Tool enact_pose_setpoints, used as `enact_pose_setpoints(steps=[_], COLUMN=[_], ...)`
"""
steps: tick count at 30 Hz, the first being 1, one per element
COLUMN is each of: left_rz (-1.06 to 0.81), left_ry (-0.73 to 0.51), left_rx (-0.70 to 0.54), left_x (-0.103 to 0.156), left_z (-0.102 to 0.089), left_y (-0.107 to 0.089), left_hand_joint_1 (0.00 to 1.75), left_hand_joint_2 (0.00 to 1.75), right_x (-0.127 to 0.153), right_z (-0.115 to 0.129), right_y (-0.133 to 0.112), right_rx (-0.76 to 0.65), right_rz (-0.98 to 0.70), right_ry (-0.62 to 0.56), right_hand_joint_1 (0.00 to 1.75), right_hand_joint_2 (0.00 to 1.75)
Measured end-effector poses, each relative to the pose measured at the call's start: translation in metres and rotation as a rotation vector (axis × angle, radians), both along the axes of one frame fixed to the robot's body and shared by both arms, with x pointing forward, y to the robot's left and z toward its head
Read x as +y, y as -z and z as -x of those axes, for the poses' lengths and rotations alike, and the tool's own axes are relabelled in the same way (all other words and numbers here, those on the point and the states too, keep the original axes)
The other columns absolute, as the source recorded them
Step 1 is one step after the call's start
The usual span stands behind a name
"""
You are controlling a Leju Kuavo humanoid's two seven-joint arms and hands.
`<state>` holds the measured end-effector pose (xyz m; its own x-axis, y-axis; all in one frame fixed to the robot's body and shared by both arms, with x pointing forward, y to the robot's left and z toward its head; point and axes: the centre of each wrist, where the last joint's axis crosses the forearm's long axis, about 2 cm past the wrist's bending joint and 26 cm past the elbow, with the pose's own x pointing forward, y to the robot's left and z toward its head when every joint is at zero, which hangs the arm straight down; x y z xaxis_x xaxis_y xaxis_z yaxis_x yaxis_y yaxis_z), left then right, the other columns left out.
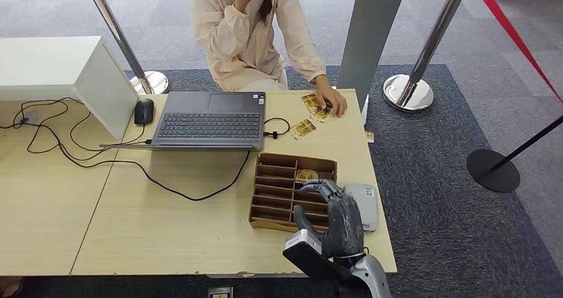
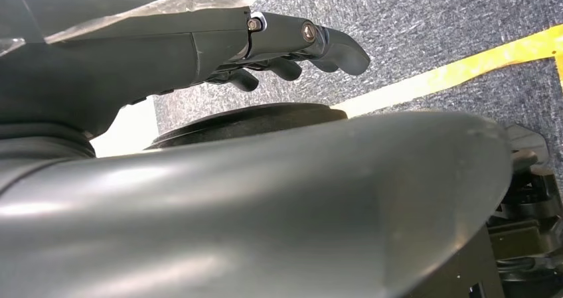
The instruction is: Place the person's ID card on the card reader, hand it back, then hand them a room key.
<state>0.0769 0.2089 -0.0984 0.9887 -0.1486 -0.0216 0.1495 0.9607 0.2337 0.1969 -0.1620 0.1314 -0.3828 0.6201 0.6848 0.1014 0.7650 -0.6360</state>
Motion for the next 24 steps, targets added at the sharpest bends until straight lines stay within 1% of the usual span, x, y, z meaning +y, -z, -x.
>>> enact_pose_setpoints(steps=[7, 15, 24], left_rz=[-0.001, -0.001, -0.006], left_ry=[-0.002, -0.006, -0.014], left_rx=[0.004, 0.005, 0.004], left_x=[0.000, 0.000, 0.001], left_z=[0.000, 0.000, -0.001], left_y=[0.000, 0.000, 0.000], left_hand_joint_1=[0.00, 0.00, 0.00], left_hand_joint_2=[0.00, 0.00, 0.00], right_x=[0.006, 0.012, 0.016], right_z=[0.004, 0.007, 0.008], right_y=[0.008, 0.014, 0.018], right_rx=[0.037, 0.060, 0.063], right_rz=[0.020, 0.041, 0.074], right_ry=[-0.032, -0.065, -0.082], right_hand_joint_1=[0.86, 0.89, 0.84], right_hand_joint_2=[1.75, 1.75, 1.75])
